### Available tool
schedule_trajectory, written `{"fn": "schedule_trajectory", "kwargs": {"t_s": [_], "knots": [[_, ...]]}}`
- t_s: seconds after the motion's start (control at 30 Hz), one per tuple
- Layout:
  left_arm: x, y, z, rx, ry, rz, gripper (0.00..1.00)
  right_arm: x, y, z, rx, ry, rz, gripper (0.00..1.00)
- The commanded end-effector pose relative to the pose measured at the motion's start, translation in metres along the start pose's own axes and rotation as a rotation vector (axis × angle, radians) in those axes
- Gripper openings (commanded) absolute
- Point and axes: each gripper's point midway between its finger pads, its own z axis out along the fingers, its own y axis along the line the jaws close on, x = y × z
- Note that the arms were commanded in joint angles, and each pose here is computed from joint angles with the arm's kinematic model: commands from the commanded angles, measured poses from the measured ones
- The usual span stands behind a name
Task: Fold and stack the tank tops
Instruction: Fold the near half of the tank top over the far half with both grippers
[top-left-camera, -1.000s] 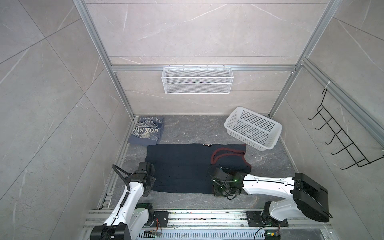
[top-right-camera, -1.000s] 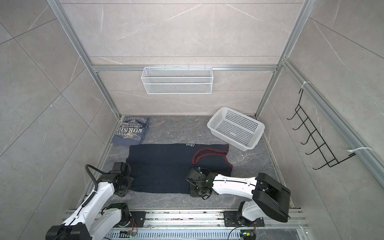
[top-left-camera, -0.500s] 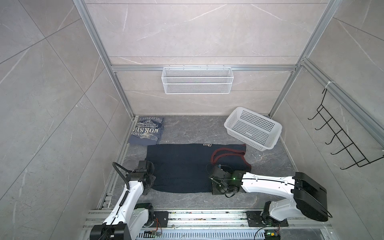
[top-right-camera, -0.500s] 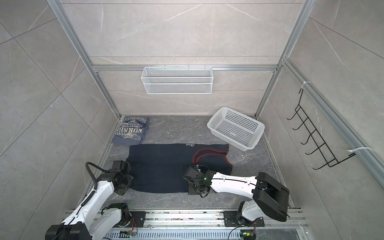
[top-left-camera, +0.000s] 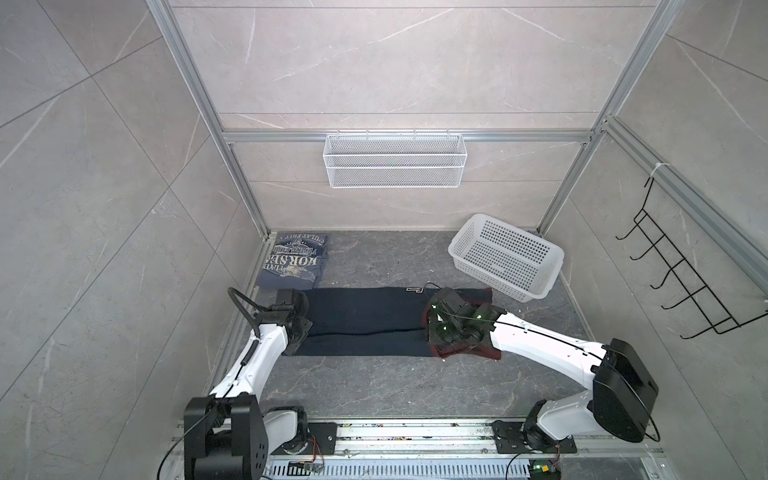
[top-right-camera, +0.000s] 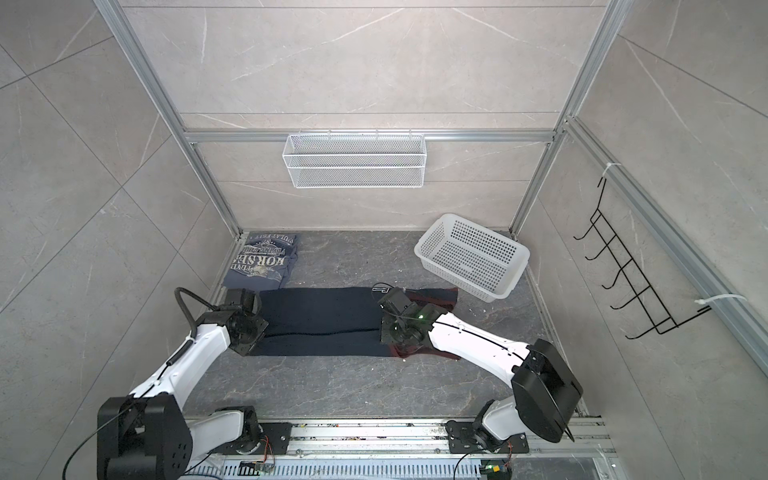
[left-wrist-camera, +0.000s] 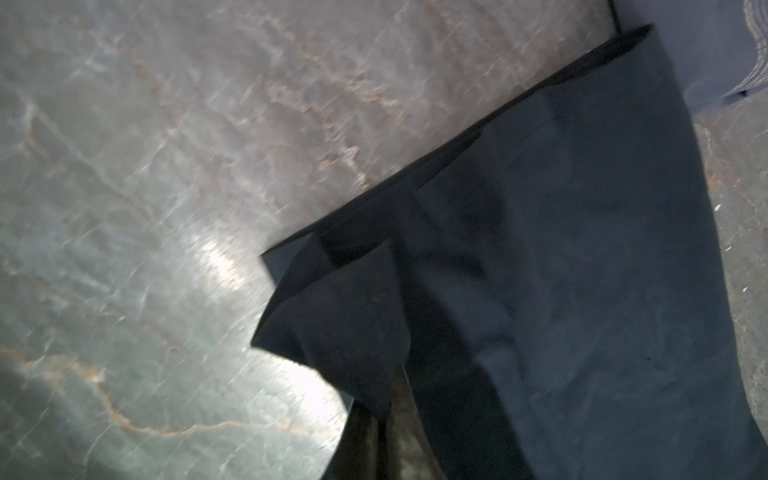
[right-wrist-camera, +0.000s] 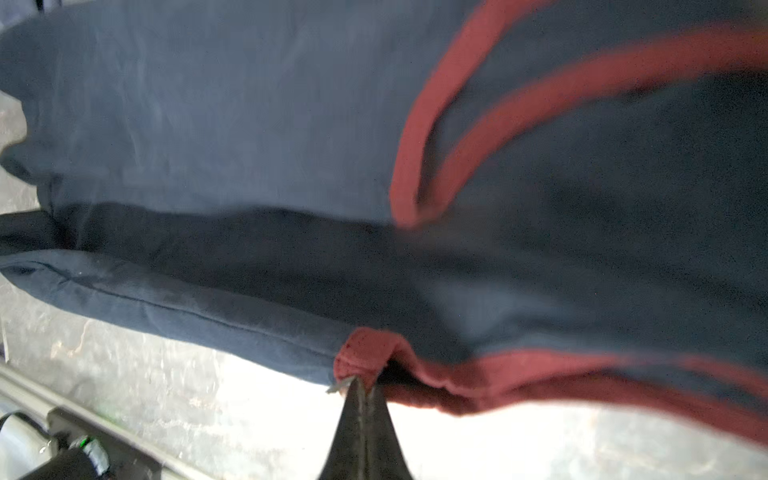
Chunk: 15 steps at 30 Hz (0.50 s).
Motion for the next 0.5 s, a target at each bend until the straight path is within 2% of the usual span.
{"fn": "schedule_trajectory", "kwargs": {"t_s": [0.0, 0.2, 0.47], "knots": [[-0.021, -0.025, -0.001, 0.032, -0.038, 0.032, 0.0, -0.021, 0.001, 0.007, 0.013, -0.004, -0.058, 0.0], [-0.038, -0.054, 0.006, 0.025, -0.029, 0.072, 0.0, -0.055, -0.004, 0.018, 0.04, -0.043, -0.056, 0.0], [-0.046, -0.077, 0.027, -0.013, 0.013, 0.134, 0.0, -0.078, -0.009, 0.041, 0.063, -0.037, -0.053, 0.0]]}}
